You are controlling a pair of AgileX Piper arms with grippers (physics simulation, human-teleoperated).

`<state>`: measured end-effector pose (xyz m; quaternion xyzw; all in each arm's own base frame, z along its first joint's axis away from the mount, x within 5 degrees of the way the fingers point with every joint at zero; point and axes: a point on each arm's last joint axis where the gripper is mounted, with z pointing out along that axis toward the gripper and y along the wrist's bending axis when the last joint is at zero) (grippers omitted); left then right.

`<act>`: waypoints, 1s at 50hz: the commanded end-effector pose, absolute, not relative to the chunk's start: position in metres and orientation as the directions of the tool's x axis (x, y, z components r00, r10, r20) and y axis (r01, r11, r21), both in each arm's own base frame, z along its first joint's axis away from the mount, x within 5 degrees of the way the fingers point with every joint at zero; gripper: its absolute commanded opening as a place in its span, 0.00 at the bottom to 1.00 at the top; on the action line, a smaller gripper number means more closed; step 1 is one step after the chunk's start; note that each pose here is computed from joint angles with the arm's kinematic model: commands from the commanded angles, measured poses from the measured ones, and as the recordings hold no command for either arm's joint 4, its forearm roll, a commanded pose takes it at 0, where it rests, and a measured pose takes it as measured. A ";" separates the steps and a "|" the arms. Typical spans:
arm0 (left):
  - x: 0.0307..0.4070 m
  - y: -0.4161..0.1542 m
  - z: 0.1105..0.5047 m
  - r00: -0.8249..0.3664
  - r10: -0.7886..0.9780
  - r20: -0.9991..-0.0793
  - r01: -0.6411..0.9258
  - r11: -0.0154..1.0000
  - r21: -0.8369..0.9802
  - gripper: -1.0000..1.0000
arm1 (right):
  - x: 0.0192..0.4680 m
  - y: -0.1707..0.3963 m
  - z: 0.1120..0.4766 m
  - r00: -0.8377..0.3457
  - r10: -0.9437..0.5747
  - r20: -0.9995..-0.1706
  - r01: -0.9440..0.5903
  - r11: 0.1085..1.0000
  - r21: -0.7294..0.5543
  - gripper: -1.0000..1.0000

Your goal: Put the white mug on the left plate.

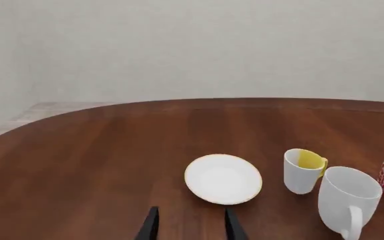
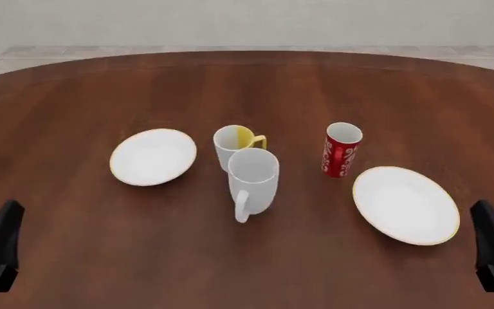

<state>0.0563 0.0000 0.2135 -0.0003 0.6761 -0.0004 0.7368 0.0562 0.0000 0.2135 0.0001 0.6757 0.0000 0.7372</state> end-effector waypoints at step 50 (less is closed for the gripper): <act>0.065 -0.014 0.290 0.023 0.022 -0.999 0.206 0.978 0.026 1.00 | 0.056 0.001 0.213 0.084 0.010 -0.996 -0.017 1.000 0.008 1.00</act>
